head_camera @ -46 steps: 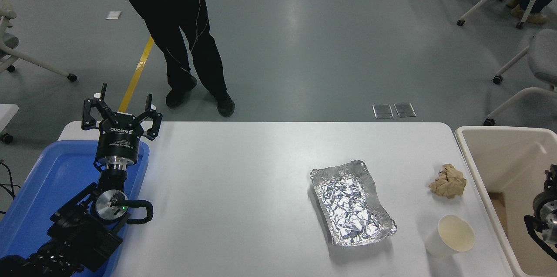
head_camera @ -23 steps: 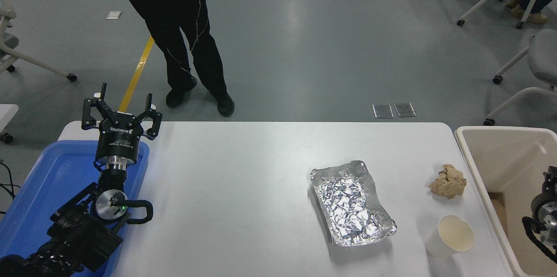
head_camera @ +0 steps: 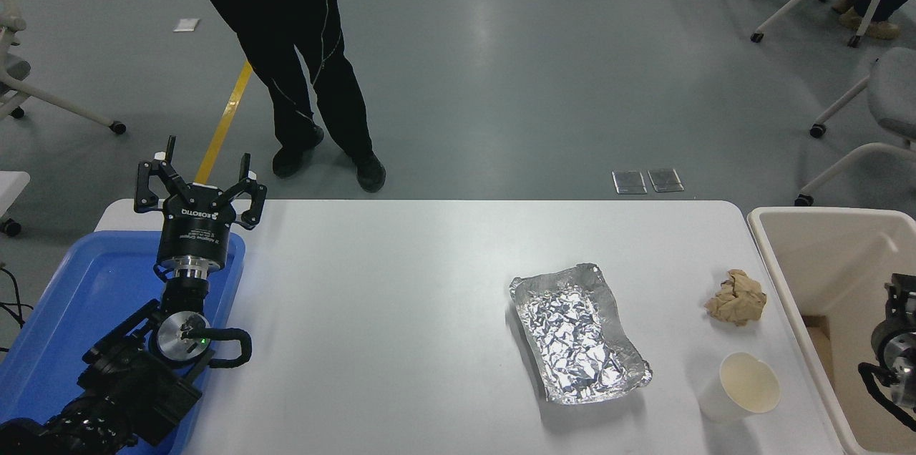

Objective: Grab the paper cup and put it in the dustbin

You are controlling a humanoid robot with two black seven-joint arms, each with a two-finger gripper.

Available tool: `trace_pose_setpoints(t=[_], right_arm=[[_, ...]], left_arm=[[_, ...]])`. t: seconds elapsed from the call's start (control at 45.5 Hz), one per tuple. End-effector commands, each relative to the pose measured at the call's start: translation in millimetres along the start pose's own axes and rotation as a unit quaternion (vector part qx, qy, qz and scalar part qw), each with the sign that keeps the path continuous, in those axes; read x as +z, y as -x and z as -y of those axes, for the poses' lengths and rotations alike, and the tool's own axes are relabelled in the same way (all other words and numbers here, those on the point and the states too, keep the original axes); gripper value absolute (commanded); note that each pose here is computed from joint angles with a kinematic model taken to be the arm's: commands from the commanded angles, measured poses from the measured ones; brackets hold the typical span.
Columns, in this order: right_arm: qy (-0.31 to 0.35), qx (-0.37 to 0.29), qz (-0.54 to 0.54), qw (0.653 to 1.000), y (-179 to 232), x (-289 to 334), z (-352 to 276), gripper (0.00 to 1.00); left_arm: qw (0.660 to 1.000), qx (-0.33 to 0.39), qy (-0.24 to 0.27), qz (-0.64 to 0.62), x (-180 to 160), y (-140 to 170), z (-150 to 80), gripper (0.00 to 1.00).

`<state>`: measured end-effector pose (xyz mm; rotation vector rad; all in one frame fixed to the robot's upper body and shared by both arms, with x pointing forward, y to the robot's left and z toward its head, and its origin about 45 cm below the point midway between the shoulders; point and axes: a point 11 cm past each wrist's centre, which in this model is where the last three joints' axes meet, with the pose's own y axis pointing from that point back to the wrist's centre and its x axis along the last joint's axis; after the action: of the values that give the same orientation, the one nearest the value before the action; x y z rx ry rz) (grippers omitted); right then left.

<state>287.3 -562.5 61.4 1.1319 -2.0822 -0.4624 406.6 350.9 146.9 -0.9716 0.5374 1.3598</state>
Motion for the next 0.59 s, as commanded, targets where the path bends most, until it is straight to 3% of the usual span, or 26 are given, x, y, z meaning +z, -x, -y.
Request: trace_pose_setpoints(t=[0.0, 0.22, 0.374, 0.571], right_arm=[[-0.01, -0.002, -0.03, 1.0, -1.6, -11.4, 0.8, 1.0], [-0.03, -0.042, -0.035, 0.998, 7.9, -43.1, -1.9, 1.0], [-0.07, -0.083, -0.184, 0.977, 5.1, -102.4, -17.5, 1.0], [-0.113, -0.128, -0.347, 0.922, 0.4, -181.3, -53.8, 1.0]], left_arm=[[1.0, 0.001, 0.0, 0.001, 0.1, -0.9, -0.8, 0.99], [1.0, 0.001, 0.0, 0.0, -0.1, -0.5, -0.6, 0.99], [1.0, 0.001, 0.0, 0.0, -0.1, -0.5, -0.6, 0.99], [1.0, 0.0, 0.0, 0.0, -0.1, 0.1, 0.0, 0.99]])
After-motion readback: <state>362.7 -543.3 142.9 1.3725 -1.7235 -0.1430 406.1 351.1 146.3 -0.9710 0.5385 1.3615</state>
